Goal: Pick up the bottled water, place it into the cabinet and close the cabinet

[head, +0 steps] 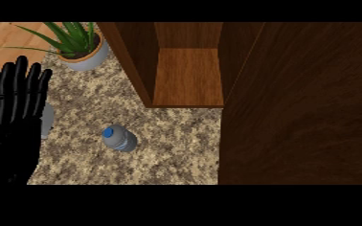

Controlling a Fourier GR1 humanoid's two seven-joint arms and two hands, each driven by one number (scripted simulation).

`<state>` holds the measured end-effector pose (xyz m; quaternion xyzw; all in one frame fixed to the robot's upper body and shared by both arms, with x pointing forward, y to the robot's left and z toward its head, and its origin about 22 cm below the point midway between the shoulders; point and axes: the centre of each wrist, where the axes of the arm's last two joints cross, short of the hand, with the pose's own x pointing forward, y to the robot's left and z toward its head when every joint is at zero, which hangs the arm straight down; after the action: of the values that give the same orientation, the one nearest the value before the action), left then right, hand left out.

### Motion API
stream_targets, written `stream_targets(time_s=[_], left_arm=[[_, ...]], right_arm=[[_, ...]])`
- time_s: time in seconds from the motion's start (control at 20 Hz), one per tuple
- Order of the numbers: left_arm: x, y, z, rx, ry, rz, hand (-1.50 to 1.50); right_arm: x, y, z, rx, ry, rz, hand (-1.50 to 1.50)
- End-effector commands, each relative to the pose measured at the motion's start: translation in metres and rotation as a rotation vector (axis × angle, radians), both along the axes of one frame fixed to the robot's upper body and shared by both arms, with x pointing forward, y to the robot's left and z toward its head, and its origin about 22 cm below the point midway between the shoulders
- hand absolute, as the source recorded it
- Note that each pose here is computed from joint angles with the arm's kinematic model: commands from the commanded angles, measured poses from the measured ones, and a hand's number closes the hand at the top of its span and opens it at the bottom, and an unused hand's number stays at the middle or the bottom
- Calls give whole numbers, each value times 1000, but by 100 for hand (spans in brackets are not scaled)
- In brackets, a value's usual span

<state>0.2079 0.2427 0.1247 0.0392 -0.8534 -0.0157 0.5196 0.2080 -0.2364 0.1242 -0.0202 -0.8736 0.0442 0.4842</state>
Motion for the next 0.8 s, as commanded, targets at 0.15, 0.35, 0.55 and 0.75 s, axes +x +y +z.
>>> stream_targets(time_s=[0.15,0.35,0.55,0.75], left_arm=[[-25,-9,15,-17,-63,-39,-150],[-34,-20,-2,-247,89,20,-150],[-82,-17,21,-260,113,21,-150],[-93,-9,35,-262,104,9,-150]], right_arm=[[-45,4,18,0,14,23,-150],[-44,21,4,56,124,258,-150],[-76,28,23,64,124,248,-150],[-78,29,29,62,137,266,-150]])
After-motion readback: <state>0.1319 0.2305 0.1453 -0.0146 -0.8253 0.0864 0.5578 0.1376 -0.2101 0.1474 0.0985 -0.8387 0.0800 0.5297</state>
